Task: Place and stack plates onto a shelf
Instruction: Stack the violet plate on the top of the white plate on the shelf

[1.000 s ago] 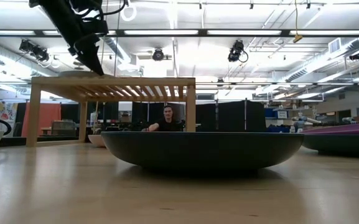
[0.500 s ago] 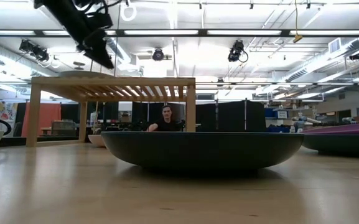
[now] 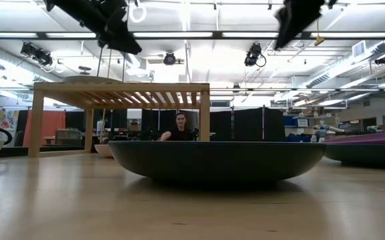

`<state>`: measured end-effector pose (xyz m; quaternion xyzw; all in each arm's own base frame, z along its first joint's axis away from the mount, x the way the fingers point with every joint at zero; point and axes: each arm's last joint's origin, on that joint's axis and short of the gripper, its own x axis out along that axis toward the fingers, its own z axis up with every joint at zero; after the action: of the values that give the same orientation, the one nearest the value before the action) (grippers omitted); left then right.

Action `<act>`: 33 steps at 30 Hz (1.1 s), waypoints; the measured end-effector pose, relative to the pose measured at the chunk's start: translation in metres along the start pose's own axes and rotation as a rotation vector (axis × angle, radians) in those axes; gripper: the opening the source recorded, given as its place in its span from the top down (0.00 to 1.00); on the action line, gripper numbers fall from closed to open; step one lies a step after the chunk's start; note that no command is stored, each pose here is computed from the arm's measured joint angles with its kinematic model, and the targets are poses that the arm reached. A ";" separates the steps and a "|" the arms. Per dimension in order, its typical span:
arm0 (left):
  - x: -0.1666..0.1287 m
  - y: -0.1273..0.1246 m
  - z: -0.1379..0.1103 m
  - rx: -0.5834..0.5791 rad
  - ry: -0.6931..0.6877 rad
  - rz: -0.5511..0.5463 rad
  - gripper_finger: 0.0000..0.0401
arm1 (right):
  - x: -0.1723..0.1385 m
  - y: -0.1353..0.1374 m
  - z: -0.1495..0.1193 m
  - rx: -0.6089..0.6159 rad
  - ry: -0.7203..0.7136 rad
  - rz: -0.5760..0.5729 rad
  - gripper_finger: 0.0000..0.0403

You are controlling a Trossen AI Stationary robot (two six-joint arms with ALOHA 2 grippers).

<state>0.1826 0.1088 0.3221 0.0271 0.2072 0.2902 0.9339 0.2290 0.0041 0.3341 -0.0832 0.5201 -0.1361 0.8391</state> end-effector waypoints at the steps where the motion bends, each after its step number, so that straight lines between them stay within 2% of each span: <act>1: 0.000 0.000 0.000 0.000 -0.001 -0.005 0.57 | 0.001 -0.002 -0.004 0.040 0.042 0.012 0.52; 3: 0.000 -0.002 0.000 0.003 -0.003 -0.014 0.57 | 0.005 -0.007 -0.009 0.107 0.104 0.027 0.52; 14: -0.002 -0.017 0.002 0.030 -0.015 -0.080 0.57 | 0.051 -0.042 -0.048 0.300 0.382 0.127 0.53; 18: -0.003 -0.020 0.003 0.036 -0.018 -0.095 0.57 | 0.062 -0.053 -0.061 0.311 0.436 0.138 0.54; 24: -0.004 -0.024 0.003 0.043 -0.021 -0.113 0.57 | 0.079 -0.057 -0.080 0.334 0.499 0.215 0.54; 30: -0.004 -0.026 0.003 0.047 -0.023 -0.121 0.57 | 0.097 -0.050 -0.101 0.306 0.583 0.222 0.54; 33: -0.004 -0.026 0.003 0.047 -0.023 -0.121 0.57 | 0.102 -0.048 -0.110 0.289 0.620 0.183 0.54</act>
<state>0.1948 0.0853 0.3222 0.0397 0.2044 0.2282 0.9511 0.1672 -0.0731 0.2120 0.1285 0.7309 -0.1512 0.6530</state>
